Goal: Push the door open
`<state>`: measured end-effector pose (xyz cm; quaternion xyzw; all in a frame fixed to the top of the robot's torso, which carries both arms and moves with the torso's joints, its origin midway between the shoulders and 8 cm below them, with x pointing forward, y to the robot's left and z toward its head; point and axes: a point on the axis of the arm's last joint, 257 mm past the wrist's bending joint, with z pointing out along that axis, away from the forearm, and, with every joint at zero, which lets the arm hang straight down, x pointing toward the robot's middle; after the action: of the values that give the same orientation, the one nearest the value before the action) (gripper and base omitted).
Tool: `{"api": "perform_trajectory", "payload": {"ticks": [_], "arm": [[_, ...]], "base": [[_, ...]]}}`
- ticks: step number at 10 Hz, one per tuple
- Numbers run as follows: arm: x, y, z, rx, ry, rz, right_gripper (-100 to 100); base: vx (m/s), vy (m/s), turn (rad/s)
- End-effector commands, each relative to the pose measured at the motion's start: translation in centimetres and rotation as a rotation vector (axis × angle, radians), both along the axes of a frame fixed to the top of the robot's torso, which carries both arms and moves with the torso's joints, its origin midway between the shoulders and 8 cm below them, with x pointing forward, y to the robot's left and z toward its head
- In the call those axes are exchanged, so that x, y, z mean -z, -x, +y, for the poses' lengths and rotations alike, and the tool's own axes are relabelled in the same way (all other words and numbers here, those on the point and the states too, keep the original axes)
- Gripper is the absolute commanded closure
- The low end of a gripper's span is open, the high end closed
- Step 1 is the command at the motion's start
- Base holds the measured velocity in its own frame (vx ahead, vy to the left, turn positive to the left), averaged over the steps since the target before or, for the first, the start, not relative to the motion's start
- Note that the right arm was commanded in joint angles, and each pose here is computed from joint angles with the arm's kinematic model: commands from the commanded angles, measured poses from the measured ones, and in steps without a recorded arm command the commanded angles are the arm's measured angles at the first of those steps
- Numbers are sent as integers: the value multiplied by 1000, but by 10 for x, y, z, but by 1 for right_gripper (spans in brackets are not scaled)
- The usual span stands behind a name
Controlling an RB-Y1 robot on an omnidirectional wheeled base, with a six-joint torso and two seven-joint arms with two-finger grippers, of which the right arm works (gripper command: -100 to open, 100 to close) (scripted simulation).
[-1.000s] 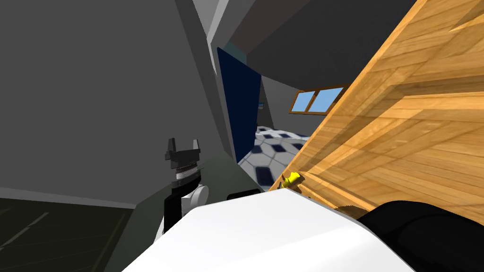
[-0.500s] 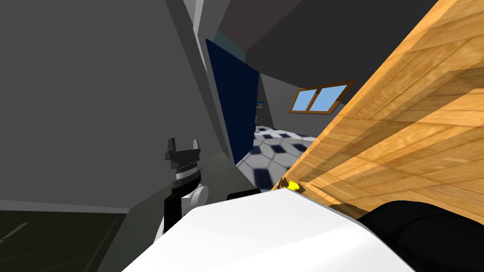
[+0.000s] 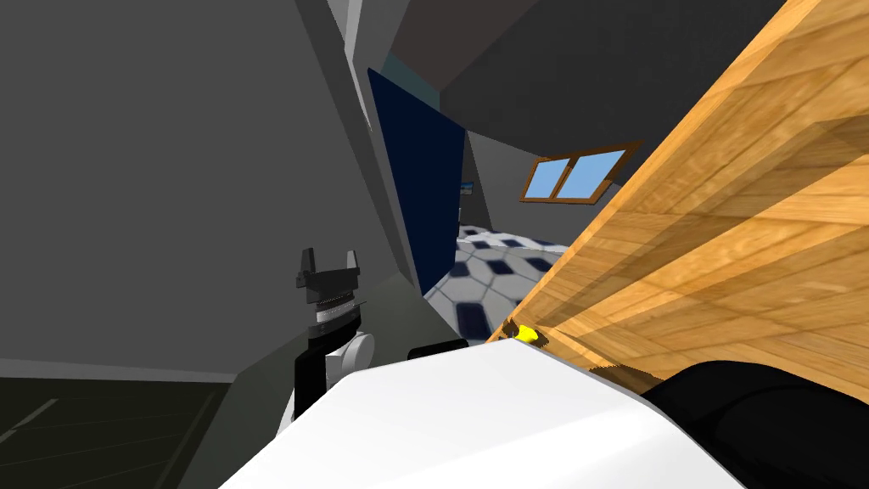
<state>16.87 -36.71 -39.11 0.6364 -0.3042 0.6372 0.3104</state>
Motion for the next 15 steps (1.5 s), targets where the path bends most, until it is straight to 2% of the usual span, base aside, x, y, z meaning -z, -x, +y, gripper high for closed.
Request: {"api": "perform_trajectory", "payload": {"ticks": [1,7,10,12,14,15], "arm": [[0,1,2,-1,-2,1,100],[0,15,-18,69,3,0,100],[-1,30,-33,137,5,-1,100],[-1,45,-45,200,5,-2,100],[-1,48,-48,217,5,-2,100],[-1,60,-56,265,4,-3,100]], "base": [[0,0,0],[127,-106,-22],[158,-157,-38],[197,-145,-59],[111,-105,-23],[113,-129,-40]]}}
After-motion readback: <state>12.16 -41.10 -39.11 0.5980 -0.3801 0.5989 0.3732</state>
